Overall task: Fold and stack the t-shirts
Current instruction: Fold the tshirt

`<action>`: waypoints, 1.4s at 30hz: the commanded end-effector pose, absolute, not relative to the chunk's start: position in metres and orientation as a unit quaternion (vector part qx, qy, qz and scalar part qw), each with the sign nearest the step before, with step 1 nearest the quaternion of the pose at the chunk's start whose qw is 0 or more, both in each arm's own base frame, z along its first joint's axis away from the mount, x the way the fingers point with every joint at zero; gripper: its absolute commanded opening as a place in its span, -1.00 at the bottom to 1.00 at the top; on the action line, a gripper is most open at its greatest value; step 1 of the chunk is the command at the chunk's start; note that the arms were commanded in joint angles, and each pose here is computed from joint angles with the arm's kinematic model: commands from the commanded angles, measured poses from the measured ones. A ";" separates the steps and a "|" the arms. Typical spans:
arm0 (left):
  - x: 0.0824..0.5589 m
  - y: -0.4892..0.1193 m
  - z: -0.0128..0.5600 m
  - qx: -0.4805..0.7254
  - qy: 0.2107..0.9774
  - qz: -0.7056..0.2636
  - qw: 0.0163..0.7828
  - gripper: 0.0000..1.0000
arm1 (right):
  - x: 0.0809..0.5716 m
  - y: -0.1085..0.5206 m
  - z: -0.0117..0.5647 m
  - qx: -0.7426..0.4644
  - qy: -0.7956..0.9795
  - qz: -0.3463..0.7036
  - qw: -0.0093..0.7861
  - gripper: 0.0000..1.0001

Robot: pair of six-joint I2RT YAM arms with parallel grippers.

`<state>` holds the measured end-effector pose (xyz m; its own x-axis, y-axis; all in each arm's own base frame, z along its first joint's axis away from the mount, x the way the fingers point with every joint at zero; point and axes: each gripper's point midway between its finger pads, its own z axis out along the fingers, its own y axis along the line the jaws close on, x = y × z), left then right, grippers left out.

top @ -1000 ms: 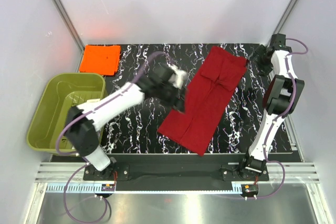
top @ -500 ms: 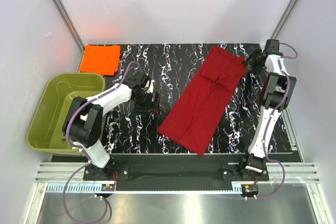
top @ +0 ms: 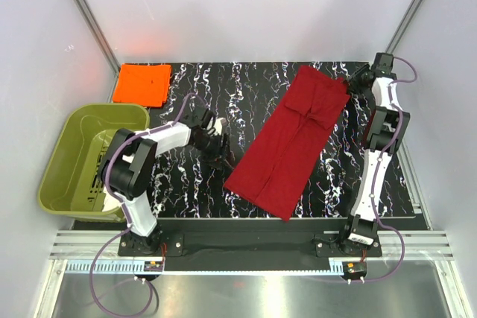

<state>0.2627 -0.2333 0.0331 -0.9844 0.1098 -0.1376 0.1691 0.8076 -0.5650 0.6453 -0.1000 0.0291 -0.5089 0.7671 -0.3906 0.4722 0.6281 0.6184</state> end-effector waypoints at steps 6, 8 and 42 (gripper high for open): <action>0.224 -0.232 0.007 0.044 0.952 -0.303 -0.006 -0.55 | 0.668 -0.064 0.018 0.364 0.834 0.239 0.339 -0.47; 0.218 -0.233 0.005 0.043 0.955 -0.295 -0.010 -0.90 | 0.672 -0.061 0.017 0.365 0.832 0.239 0.343 -0.49; 0.201 -0.237 0.071 0.083 0.951 -0.293 0.053 0.14 | 0.607 -0.063 0.054 0.281 0.867 0.253 0.326 0.46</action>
